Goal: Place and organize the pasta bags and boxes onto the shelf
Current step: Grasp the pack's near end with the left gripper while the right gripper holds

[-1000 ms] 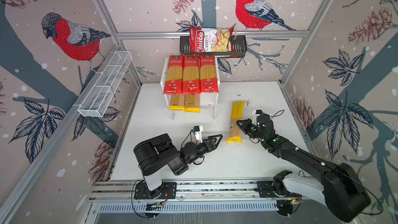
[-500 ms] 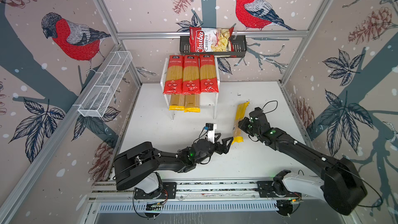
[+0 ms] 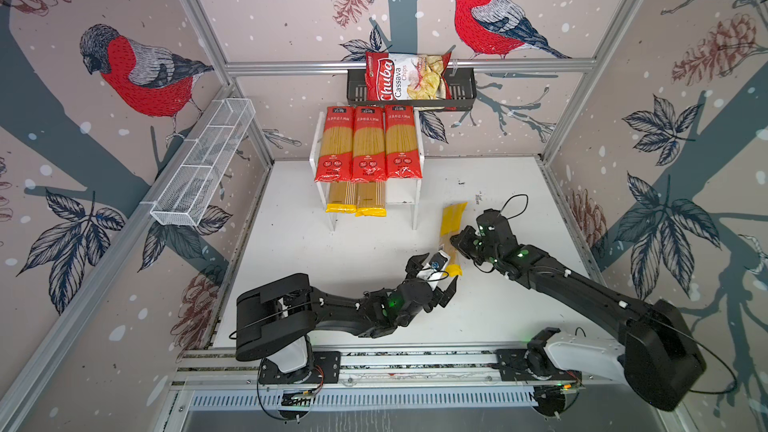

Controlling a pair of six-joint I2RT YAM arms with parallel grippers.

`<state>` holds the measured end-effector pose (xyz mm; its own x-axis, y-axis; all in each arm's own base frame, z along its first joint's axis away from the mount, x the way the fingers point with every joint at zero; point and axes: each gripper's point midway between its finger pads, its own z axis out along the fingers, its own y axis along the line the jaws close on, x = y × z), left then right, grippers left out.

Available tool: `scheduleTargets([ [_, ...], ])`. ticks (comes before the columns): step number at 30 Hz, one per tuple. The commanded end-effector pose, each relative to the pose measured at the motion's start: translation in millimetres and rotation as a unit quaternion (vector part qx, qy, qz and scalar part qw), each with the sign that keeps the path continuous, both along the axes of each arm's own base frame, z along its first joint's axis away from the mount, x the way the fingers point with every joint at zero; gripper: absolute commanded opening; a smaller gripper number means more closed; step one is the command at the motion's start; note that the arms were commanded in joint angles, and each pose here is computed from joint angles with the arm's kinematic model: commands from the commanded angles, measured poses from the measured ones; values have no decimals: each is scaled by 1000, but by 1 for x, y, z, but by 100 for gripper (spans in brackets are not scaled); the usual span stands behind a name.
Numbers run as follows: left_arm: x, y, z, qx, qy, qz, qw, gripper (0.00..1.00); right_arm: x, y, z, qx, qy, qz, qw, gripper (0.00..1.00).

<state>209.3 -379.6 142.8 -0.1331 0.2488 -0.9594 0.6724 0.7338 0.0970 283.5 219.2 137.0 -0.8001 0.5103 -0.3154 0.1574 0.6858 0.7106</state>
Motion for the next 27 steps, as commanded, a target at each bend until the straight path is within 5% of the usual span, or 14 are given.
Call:
scheduleTargets([
  [1,8,0,2,57,-47,10,997,95,11,17,33,57,-49,5,997,4],
  [14,23,5,-8,148,-96,53,983,86,6,30,33,71,-43,23,996,4],
  [27,23,6,-2,131,-96,59,985,71,3,38,33,79,-43,33,995,5],
])
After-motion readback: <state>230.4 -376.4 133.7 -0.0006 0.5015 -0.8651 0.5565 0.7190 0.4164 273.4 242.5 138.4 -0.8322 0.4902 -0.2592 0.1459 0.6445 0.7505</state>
